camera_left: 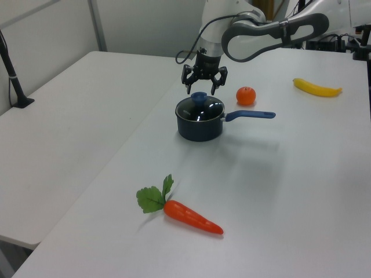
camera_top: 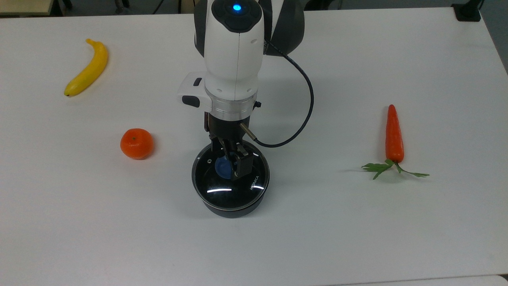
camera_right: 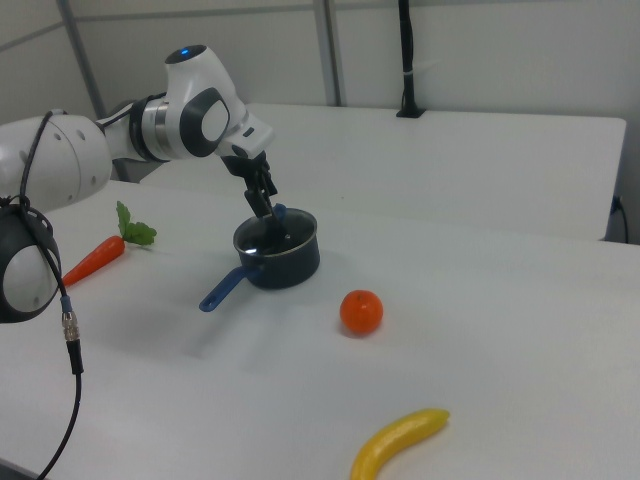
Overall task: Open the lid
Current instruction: 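Lower the gripper and close it on the blue lid knob, then lift the glass lid up off the saucepan by its knob, then carry the lid away from the pan toward the banana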
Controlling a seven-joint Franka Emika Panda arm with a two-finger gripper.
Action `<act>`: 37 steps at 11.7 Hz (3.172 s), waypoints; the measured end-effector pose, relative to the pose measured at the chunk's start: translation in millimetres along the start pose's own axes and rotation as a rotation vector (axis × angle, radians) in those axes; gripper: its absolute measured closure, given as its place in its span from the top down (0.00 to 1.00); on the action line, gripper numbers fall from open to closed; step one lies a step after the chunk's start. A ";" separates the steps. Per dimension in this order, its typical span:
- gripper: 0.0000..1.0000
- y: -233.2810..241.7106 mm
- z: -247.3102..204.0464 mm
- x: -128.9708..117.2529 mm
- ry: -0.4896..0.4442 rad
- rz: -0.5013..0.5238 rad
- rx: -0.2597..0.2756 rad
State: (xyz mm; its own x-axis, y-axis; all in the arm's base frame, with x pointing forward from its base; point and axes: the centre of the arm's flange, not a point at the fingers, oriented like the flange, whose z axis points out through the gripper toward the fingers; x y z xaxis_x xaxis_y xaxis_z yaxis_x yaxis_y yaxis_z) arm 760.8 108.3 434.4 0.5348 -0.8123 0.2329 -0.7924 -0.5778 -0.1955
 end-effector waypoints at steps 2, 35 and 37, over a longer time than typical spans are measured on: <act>0.86 -1.7 -2.5 -0.7 0.000 -0.001 0.006; 0.60 60.1 -111.6 16.9 -0.121 -0.282 0.121; 0.60 101.3 -125.6 25.9 -0.183 -0.452 0.077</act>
State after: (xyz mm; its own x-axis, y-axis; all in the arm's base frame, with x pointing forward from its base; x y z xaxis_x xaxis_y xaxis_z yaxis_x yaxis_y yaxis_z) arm 657.6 38.8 540.3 0.8680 -0.4760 0.1413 -0.4491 -0.8741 -0.1852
